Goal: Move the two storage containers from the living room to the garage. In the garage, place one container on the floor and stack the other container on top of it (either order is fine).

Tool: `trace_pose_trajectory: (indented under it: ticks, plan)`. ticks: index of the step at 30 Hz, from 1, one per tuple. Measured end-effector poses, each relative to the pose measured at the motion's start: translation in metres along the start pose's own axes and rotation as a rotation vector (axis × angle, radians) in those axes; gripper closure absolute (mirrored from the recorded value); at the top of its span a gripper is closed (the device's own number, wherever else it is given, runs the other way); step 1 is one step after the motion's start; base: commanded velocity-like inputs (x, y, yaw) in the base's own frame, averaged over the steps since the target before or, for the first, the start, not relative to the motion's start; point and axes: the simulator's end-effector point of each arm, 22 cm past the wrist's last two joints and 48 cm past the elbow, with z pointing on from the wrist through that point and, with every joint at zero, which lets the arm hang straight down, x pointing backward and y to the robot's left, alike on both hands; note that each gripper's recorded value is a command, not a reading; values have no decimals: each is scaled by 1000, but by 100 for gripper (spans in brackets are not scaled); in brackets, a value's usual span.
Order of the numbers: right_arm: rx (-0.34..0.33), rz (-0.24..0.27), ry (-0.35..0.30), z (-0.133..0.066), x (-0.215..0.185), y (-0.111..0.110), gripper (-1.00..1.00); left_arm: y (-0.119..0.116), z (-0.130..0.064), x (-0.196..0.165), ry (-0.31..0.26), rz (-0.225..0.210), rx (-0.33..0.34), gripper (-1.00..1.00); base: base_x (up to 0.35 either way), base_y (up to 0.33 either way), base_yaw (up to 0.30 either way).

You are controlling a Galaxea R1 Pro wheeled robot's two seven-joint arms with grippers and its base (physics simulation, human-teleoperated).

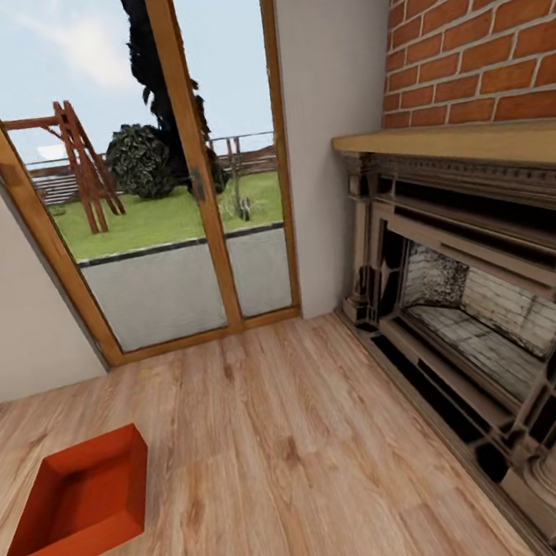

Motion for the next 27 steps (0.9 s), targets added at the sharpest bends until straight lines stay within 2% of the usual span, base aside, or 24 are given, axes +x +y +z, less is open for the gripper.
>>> trace_pose_trajectory:
  ticks: [16, 27]
  plan:
    - [0, 1, 0, 0, 0, 1, -100, 0, 0, 0, 0, 0, 0, -100, 322, 0, 3]
    - [0, 2, 0, 0, 0, 1, -100, 0, 0, 0, 0, 0, 0, -100, 322, 0, 226]
